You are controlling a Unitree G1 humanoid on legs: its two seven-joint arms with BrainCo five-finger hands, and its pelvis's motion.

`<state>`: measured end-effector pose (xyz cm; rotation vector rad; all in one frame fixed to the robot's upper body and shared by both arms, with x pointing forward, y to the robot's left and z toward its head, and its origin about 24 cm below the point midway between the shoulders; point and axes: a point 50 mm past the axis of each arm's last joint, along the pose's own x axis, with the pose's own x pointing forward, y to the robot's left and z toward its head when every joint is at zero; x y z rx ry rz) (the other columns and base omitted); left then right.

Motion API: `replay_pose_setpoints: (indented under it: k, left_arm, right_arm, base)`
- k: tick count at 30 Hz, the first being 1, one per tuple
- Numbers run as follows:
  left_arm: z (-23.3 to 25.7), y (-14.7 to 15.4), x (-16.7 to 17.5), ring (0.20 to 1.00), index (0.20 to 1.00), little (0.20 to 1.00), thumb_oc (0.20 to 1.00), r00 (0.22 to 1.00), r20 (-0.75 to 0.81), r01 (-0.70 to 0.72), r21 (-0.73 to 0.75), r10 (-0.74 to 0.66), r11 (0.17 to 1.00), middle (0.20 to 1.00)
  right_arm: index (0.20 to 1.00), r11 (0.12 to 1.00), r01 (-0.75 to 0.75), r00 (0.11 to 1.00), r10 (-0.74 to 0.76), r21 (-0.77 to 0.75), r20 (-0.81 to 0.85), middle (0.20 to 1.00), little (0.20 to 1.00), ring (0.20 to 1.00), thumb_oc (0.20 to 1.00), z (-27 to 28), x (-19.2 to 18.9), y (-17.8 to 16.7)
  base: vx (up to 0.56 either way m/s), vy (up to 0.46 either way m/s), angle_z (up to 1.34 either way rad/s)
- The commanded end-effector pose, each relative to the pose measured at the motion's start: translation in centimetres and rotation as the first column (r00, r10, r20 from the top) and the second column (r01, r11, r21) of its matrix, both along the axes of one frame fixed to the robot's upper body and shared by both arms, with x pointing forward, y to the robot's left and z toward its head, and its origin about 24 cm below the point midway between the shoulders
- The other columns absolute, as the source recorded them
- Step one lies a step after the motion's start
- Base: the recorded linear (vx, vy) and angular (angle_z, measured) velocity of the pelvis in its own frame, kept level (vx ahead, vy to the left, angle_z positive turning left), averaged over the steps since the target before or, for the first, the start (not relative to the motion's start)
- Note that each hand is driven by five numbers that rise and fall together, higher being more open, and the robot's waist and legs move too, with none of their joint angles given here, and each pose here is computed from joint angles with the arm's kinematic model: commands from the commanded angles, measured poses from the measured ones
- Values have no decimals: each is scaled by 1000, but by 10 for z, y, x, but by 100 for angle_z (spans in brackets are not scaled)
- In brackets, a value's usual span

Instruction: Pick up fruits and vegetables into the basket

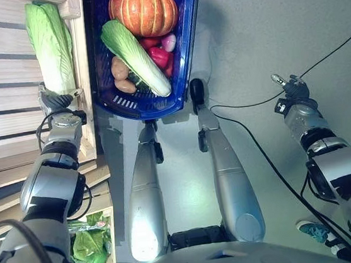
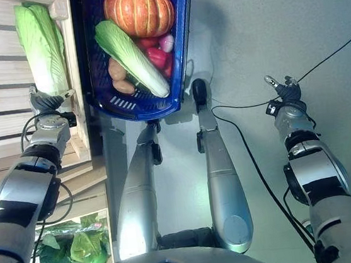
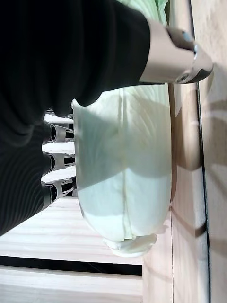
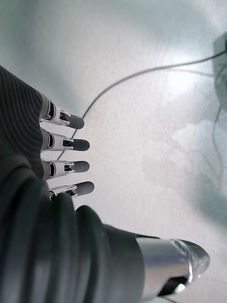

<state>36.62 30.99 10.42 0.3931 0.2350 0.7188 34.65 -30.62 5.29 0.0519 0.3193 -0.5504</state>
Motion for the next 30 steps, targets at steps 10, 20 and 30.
replay_pose_setpoints:
  k: [10,20,30]
  left_arm:
    - [-11,15,-10,442,442,442,442,994,-106,11,-40,-15,999,442]
    - [-8,4,-1,200,200,200,200,986,-113,115,-50,-120,992,200]
    - [-13,5,-4,200,200,200,200,995,-46,80,-128,-87,988,200]
  right_arm:
    - [1000,1000,12,998,-11,5,-67,1000,1000,1000,1000,-20,-15,-7]
    - [1000,1000,4,998,-3,12,-63,1000,1000,1000,1000,-19,-13,-3]
    - [1000,1000,-4,999,6,26,-51,1000,1000,1000,1000,-18,-10,1]
  base:
    - [0,0,0]
    - [0,-1,0]
    - [0,0,0]
